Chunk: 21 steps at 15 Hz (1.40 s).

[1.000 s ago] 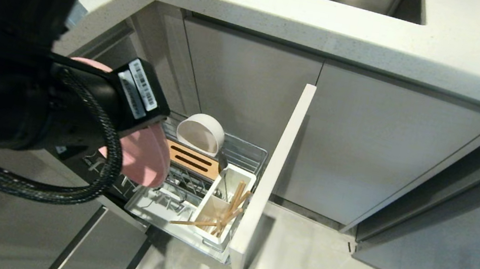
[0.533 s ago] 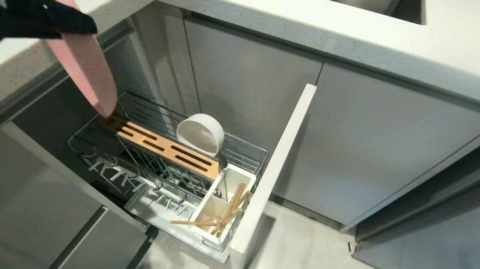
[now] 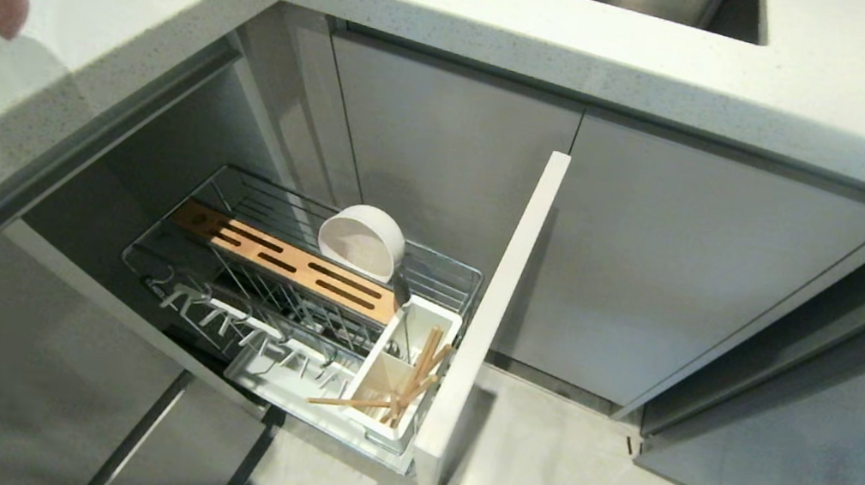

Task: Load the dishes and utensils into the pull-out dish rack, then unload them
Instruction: Take the plate out of the cupboard

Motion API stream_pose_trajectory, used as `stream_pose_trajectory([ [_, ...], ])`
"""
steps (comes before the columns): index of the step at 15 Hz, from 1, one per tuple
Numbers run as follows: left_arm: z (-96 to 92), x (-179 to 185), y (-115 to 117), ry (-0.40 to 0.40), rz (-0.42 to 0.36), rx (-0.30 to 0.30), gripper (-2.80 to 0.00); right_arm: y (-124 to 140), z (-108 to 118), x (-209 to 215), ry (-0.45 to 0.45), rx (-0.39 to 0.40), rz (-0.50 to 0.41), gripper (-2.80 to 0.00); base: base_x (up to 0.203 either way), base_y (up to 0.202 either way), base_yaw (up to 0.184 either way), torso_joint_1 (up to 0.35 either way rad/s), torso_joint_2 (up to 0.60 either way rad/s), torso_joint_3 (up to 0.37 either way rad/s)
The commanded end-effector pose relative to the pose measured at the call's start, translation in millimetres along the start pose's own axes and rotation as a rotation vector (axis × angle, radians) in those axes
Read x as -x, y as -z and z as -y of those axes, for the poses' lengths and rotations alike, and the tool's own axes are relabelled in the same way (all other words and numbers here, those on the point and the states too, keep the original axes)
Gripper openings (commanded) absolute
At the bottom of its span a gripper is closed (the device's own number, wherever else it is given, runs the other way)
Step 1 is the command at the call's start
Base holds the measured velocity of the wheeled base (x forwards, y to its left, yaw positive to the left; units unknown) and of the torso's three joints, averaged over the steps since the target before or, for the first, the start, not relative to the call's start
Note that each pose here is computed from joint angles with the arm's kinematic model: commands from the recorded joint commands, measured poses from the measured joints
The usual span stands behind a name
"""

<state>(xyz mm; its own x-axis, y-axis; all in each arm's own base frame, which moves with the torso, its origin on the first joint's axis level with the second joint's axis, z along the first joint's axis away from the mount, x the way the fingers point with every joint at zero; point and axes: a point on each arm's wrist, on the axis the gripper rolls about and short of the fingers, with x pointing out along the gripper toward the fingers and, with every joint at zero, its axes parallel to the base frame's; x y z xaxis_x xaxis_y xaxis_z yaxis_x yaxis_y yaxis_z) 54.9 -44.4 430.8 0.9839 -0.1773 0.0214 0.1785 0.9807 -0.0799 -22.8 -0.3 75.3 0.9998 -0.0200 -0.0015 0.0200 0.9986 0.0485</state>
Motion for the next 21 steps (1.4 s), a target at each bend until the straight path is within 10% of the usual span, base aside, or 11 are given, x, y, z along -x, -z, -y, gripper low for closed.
stream_pose_trajectory([
  [1,-8.7,2.7,-3.3,-0.084,0.019,-0.035,-2.8,0.4,0.0,-0.1,0.0,-0.001,-0.002,-2.8,0.0,0.0,0.0,0.0,0.0,0.0],
  [7,-33.1,-10.0,0.9,-0.494,-0.064,-0.214,-2.8,0.4,0.0,-0.1,0.0,-0.001,-0.002,-2.8,0.0,0.0,0.0,0.0,0.0,0.0],
  [13,-64.4,-48.0,29.5,-0.872,-0.474,-0.347,-2.8,0.4,0.0,-0.1,0.0,-0.001,-0.002,-2.8,0.0,0.0,0.0,0.0,0.0,0.0],
  [21,-77.5,-73.5,47.2,-0.903,-0.825,-0.43,-2.8,0.4,0.0,-0.1,0.0,-0.001,-0.002,-2.8,0.0,0.0,0.0,0.0,0.0,0.0],
])
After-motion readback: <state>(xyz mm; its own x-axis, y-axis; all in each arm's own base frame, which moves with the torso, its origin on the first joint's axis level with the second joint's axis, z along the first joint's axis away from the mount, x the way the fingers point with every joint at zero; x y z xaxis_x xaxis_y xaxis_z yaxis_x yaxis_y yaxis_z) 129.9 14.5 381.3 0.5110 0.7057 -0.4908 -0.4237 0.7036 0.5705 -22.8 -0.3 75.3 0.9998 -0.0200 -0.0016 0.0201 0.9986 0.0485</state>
